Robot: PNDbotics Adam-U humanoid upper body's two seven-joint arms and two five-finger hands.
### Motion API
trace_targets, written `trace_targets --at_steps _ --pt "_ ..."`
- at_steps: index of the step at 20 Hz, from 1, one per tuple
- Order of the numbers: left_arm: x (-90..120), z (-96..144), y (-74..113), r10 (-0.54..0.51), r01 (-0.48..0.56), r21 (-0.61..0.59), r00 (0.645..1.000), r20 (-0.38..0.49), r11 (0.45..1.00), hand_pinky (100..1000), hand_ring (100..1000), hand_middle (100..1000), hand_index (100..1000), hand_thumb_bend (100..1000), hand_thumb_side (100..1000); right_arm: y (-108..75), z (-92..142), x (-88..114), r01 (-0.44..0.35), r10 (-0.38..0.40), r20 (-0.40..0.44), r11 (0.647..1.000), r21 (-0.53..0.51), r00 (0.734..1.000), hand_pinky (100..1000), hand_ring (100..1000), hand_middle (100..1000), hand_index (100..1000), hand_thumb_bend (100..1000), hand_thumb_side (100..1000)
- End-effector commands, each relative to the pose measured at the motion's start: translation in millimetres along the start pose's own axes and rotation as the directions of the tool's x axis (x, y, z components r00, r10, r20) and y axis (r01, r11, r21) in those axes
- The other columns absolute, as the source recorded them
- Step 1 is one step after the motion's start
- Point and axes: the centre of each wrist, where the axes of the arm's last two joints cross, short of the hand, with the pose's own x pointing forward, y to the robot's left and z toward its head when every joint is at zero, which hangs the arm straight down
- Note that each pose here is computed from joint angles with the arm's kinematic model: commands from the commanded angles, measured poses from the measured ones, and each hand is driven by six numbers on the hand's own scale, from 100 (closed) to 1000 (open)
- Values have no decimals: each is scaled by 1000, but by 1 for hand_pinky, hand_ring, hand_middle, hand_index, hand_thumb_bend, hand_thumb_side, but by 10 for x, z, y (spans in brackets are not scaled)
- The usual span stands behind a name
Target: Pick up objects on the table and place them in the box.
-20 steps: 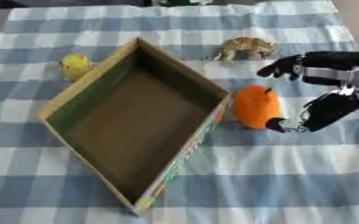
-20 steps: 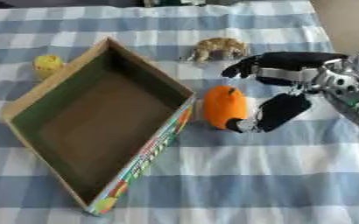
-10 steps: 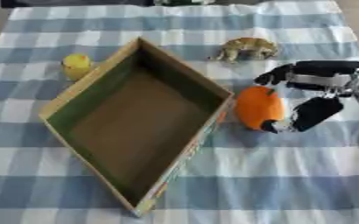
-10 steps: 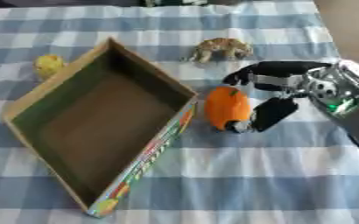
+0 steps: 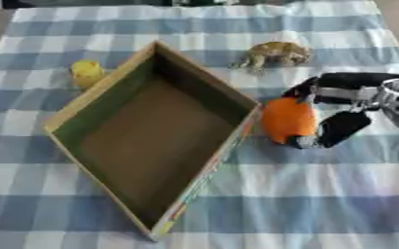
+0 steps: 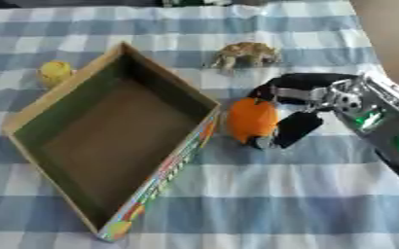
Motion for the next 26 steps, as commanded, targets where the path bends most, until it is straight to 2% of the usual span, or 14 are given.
trace_targets --at_steps 1,2,3,6,16,22,26 --pt "55 -36 7 13 -13 2 1000 20 1000 486 782 729 784 100 805 -120 94 31 -3 3 -2 997 -71 1000 755 819 556 725 128 307" --pt "55 -36 6 14 -14 1 1000 20 1000 486 782 729 784 100 804 -128 107 42 4 -4 -3 996 -89 1000 737 796 533 707 100 243" --pt "56 -35 5 14 -14 1 1000 20 1000 486 782 729 784 100 804 -130 116 52 11 -11 -4 994 -106 1000 734 792 528 702 100 227" --pt "55 -35 6 13 -13 0 1000 19 1000 486 783 730 784 100 802 -125 142 73 30 -30 -1 989 -146 1000 702 753 492 672 100 100" --pt "56 -39 8 9 -9 -1 1000 17 1000 486 784 731 784 100 799 -302 434 267 46 -35 42 949 -313 999 657 695 427 612 100 100" --pt "57 -41 8 9 -8 -4 1000 16 1000 487 784 731 785 100 798 -529 658 486 47 -3 100 897 -440 995 647 686 418 608 100 100" --pt "59 -41 5 9 -9 -8 1000 17 1000 487 785 732 785 100 797 -663 721 662 48 34 158 873 -485 987 646 682 413 604 100 100"
